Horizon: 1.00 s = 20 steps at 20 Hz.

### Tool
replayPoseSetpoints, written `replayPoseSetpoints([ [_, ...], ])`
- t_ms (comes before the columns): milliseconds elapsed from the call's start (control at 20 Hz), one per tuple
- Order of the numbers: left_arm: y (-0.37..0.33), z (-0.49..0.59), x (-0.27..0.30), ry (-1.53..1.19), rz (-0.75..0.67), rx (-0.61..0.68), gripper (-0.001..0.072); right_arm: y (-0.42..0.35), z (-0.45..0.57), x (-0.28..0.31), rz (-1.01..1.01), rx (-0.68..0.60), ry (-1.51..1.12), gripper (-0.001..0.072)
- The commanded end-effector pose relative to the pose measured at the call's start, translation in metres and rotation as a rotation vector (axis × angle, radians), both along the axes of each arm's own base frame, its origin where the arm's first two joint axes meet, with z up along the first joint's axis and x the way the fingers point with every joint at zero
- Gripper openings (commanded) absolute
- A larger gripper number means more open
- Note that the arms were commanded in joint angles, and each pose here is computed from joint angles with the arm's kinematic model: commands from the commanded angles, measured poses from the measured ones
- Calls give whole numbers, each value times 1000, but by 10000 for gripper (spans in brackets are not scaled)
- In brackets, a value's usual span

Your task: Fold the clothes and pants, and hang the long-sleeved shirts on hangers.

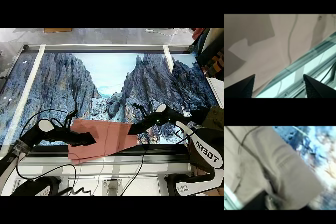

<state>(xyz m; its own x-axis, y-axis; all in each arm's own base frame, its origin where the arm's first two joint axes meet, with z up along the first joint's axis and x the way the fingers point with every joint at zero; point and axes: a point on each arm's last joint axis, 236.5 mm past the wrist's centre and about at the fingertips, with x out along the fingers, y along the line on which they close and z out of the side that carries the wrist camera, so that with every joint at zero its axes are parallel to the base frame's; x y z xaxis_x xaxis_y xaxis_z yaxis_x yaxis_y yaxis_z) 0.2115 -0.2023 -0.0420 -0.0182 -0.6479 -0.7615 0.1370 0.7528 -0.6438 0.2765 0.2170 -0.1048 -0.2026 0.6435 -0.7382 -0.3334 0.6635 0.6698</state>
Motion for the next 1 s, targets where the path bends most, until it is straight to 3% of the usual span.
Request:
replayPoseSetpoints([
  [0, 2, -1, 11, -49, 13, 7, 696, 34, 18, 3, 84, 30, -69, 19],
  [200, -1, 22, 39, -213, -54, 6, 695, 29, 73, 66, 41, -3, -246, 18],
  [400, -1, 86, 90, -420, -51, -17, 695, -57, 145, 133, -132, -256, -426, 18],
  [500, 2, 121, 111, -546, -64, -19, 696, -116, 185, 138, -252, -364, -450, 18],
  [700, 18, 178, 134, -781, -115, 37, 696, -246, 259, 94, -617, -530, -422, 19],
  [950, 84, 207, 164, -1026, -91, 374, 694, -394, 317, -32, -1105, -842, -354, 18],
])
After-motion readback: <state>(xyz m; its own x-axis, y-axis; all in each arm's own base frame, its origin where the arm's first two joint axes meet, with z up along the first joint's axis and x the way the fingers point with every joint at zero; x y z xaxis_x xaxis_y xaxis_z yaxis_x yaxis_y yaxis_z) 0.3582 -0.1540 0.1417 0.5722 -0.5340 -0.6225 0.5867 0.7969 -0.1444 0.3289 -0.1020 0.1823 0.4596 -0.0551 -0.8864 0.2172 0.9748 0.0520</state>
